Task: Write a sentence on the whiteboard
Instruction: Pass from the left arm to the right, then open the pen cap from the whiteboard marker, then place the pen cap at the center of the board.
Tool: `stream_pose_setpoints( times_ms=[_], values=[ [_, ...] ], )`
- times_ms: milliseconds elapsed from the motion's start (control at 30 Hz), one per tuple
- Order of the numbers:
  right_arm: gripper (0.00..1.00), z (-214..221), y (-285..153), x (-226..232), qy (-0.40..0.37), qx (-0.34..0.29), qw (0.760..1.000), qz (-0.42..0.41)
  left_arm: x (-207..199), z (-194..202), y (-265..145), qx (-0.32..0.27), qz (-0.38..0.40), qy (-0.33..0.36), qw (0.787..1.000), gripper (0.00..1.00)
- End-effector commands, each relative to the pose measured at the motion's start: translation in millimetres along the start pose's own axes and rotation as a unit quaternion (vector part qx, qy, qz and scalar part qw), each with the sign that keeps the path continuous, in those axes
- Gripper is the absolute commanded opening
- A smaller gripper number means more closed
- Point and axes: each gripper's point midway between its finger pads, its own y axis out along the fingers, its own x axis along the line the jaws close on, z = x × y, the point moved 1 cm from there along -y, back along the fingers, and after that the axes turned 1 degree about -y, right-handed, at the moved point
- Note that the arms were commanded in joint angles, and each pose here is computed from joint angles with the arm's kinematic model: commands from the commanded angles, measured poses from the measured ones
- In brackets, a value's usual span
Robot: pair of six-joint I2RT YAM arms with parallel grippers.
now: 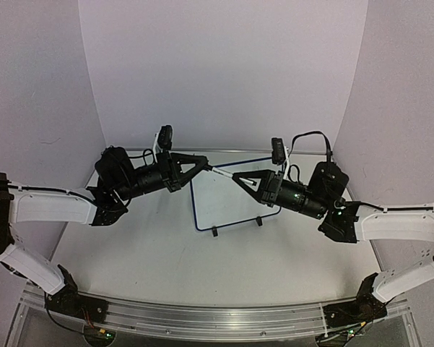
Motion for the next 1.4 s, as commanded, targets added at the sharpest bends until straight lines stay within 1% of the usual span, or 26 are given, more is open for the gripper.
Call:
stream_pose_setpoints(
  times_ms=[0, 200, 500, 667, 800, 867, 933, 1033, 1100, 1200, 1300, 1367],
  values=[
    [0.00, -9.6, -2.5, 8.9, -0.006, -0.026, 0.999, -0.021, -18.7, -12.1, -4.4, -0.022, 0.004, 0.032, 0.999, 0.00],
    [0.00, -12.5, -11.1, 1.2, 0.005, -0.041, 0.999, -0.017, -29.3, -27.4, -17.3, -0.050, 0.010, 0.045, 0.998, 0.00],
    [0.00, -9.8, -24.9, -11.7, 0.018, -0.049, 0.999, 0.000, -29.7, -57.6, -46.6, -0.091, -0.005, 0.049, 0.995, 0.00],
    [0.00, -7.2, -30.6, -18.4, 0.021, -0.051, 0.998, 0.010, -34.8, -67.7, -57.6, -0.099, -0.015, 0.065, 0.993, 0.00],
    [0.00, -9.8, -35.0, -15.5, 0.008, -0.054, 0.998, 0.011, -32.4, -66.5, -67.6, -0.096, -0.045, 0.086, 0.991, 0.00],
    [0.00, -10.4, -33.5, -11.4, -0.017, -0.037, 0.999, 0.021, -18.9, -57.1, -74.0, -0.079, -0.083, 0.098, 0.989, 0.00],
    [0.00, -7.6, -31.1, -10.6, -0.053, -0.001, 0.997, 0.049, 11.4, -42.1, -87.5, -0.060, -0.151, 0.093, 0.982, 0.00],
    [0.00, -6.8, -38.8, -16.0, -0.103, 0.043, 0.987, 0.111, 71.1, -6.8, -121.7, -0.020, -0.274, 0.068, 0.959, 0.00],
    [0.00, -14.1, -47.8, -13.4, -0.135, 0.043, 0.980, 0.136, 96.6, 11.6, -140.3, -0.005, -0.322, 0.048, 0.945, 0.00],
    [0.00, -19.0, -59.2, -18.6, -0.158, 0.042, 0.971, 0.172, 120.7, 32.8, -155.3, 0.004, -0.350, 0.024, 0.936, 0.00],
    [0.00, -15.6, -62.2, -25.5, -0.161, 0.048, 0.968, 0.186, 147.1, 53.9, -164.6, 0.021, -0.380, 0.006, 0.925, 0.00],
    [0.00, -10.9, -60.9, -31.3, -0.158, 0.056, 0.967, 0.191, 164.6, 68.2, -166.1, 0.036, -0.388, -0.009, 0.921, 0.00]
  ],
)
